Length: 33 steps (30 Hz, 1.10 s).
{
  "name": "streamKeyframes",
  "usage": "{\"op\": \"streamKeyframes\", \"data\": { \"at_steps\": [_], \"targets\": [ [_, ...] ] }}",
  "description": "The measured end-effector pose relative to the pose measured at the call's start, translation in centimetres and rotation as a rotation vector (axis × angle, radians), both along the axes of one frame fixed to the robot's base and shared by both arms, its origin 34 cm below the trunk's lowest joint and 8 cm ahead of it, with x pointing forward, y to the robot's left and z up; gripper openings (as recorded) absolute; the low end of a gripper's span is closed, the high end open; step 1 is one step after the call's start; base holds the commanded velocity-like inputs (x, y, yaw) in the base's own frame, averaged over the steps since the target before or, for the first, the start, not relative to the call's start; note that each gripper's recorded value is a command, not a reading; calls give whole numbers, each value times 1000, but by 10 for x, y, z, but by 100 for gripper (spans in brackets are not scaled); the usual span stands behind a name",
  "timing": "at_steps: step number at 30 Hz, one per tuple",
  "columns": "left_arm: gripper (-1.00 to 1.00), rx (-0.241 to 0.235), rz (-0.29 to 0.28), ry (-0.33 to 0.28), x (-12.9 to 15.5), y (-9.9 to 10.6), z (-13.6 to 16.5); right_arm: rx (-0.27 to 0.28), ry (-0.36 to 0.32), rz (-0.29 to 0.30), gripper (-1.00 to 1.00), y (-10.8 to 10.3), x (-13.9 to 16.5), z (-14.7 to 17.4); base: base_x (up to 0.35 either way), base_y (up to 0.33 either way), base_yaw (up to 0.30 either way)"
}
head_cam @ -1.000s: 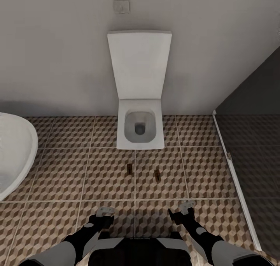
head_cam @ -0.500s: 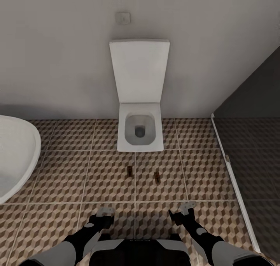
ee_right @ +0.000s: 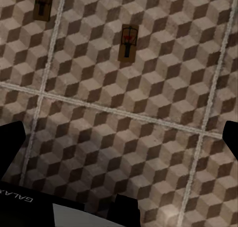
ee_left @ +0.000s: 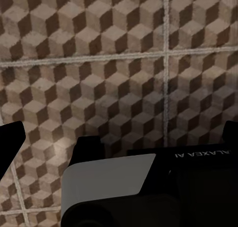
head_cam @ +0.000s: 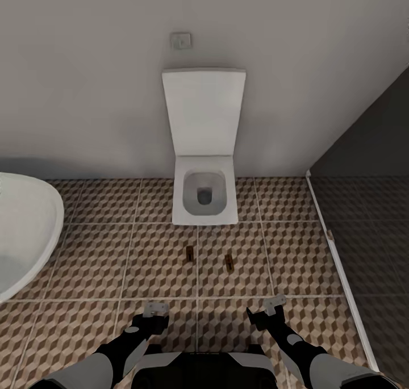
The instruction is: Take the four mousetraps from the cabinet in the bathroom and place them on the bathroom floor. Make sure all four end up on the same floor surface, and ensure that at least two of them are either under or directly next to the same bathroom sink.
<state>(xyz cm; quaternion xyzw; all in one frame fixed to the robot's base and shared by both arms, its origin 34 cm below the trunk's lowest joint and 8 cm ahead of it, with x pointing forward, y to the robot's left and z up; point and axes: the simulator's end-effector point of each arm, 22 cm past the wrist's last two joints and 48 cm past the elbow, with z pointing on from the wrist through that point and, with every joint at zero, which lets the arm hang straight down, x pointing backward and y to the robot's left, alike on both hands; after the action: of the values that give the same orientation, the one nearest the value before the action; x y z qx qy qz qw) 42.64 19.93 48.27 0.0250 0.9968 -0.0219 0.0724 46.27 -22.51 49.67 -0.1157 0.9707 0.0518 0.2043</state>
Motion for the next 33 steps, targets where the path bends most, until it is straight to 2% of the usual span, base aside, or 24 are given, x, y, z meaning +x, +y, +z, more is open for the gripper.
{"op": "streamKeyframes", "data": {
  "at_steps": [15,33],
  "targets": [
    [100,-2,0,-19,4,-2,20,0,-9,0,100,0,-5,20,0,0,0],
    [100,-1,-1,-38,7,-2,41,8,-58,1,100,1,0,45,0,0,0]
  ]
}}
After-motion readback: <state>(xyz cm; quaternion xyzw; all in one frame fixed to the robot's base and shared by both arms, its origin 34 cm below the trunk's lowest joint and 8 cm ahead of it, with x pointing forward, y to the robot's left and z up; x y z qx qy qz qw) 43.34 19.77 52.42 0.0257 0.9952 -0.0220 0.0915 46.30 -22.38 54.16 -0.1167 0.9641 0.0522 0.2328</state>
